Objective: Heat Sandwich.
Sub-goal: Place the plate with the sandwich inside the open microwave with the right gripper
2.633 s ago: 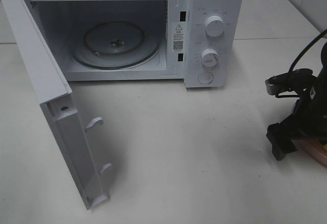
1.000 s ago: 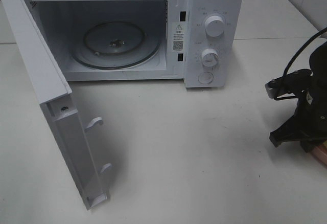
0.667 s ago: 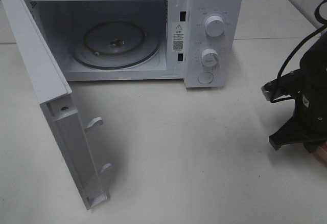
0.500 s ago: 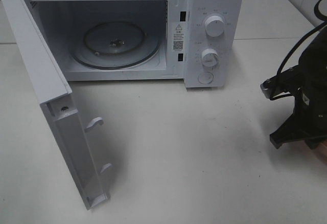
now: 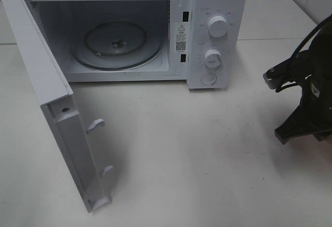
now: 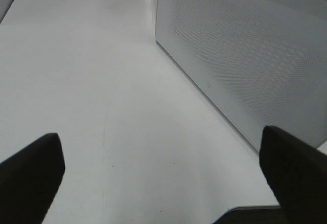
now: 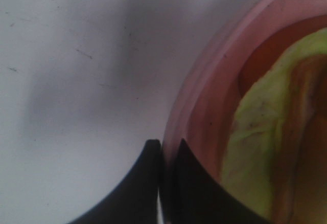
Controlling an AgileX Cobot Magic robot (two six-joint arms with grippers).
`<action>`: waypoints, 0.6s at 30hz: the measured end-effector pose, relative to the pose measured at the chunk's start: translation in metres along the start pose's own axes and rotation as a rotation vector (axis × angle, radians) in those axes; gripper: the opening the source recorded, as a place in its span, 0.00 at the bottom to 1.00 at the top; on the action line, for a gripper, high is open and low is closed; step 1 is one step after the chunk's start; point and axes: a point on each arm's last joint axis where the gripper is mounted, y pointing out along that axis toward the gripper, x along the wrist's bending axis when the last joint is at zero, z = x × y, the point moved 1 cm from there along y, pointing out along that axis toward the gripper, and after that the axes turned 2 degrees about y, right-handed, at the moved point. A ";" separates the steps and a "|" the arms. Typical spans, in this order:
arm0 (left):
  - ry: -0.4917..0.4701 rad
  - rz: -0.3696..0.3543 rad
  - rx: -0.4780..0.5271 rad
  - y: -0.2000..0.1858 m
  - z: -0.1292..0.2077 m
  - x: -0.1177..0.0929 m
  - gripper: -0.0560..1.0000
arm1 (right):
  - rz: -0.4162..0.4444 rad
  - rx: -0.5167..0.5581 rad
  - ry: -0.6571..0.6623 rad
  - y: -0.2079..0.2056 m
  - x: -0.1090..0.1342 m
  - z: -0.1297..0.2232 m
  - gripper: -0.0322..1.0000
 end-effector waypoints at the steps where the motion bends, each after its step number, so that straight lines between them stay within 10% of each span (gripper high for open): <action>1: 0.000 0.000 0.000 0.000 0.000 0.000 0.96 | 0.004 0.000 -0.007 -0.003 0.001 0.001 0.04; 18: 0.000 0.000 0.000 0.000 0.000 0.000 0.96 | 0.014 -0.078 -0.173 -0.039 0.035 0.024 0.04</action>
